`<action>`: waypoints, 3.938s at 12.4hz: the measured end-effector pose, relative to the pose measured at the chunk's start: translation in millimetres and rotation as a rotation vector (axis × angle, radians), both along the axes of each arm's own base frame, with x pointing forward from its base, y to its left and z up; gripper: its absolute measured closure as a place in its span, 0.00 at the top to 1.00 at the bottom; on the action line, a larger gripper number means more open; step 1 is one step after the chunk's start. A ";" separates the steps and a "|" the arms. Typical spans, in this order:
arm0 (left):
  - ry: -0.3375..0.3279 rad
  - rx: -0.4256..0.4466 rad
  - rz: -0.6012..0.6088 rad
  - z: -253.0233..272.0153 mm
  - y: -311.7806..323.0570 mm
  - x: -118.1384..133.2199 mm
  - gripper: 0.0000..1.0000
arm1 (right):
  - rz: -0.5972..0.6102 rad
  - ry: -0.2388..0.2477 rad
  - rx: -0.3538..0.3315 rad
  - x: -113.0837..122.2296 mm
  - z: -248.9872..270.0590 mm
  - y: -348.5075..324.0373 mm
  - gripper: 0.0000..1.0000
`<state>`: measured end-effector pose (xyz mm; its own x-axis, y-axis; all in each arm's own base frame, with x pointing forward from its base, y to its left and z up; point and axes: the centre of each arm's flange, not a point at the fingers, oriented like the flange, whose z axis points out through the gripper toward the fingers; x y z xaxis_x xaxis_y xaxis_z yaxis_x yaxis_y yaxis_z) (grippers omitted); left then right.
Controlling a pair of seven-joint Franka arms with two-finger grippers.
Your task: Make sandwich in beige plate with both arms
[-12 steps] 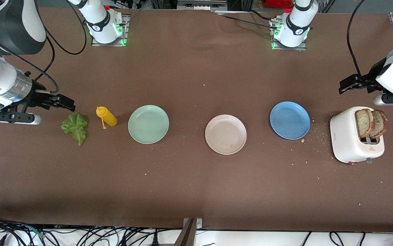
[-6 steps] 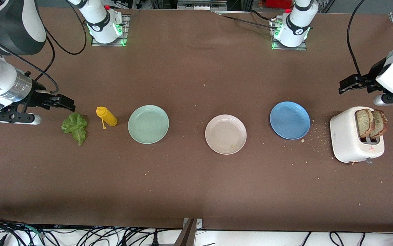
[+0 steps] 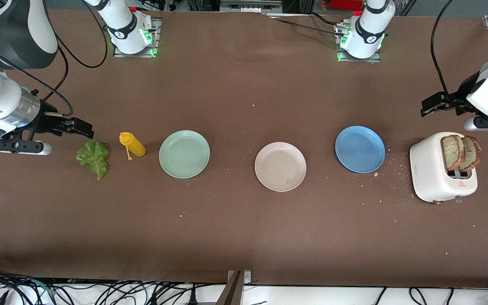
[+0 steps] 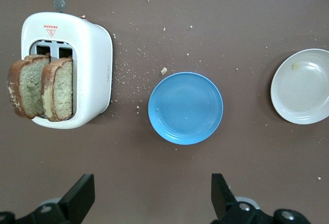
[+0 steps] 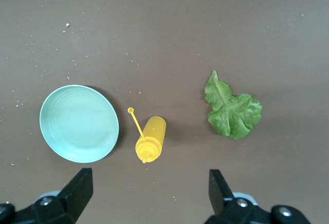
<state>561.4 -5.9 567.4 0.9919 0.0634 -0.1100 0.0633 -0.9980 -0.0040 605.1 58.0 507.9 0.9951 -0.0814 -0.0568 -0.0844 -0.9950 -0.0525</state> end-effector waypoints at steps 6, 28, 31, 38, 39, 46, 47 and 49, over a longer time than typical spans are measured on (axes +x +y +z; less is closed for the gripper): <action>0.001 0.000 0.000 -0.8 -0.1 0.3 1.00 | -0.001 0.000 0.000 0.1 0.0 -0.7 1.00; 0.003 0.000 -0.001 -1.9 -0.6 0.8 1.00 | 0.016 -0.001 -0.072 1.5 -2.5 -11.3 1.00; 0.022 0.001 -0.001 -7.3 -0.9 1.2 1.00 | 0.017 -0.001 -0.073 1.5 -2.5 -11.3 1.00; 0.160 0.020 -0.036 -98.1 -18.5 31.8 1.00 | 0.018 0.000 -0.073 1.4 -2.8 -11.2 1.00; 0.176 0.014 -0.060 -108.4 -8.9 34.7 1.00 | 0.018 0.000 -0.073 1.4 -2.8 -11.2 1.00; 0.185 -0.097 -0.224 -132.1 148.9 25.3 1.00 | 0.019 0.000 -0.074 1.4 -2.8 -11.0 1.00; 0.185 -0.101 -0.226 -135.8 147.0 27.0 1.00 | 0.019 0.000 -0.074 1.4 -2.8 -11.1 1.00; 0.194 -0.105 -0.224 -146.0 147.9 29.5 1.00 | 0.019 0.000 -0.074 1.4 -2.8 -10.9 1.00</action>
<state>590.9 142.0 421.4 0.9398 -0.1760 -0.2930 -0.1499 -0.9826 0.1097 606.5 47.1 505.1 0.9965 -0.0666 -0.0511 -0.0657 -0.9976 0.0209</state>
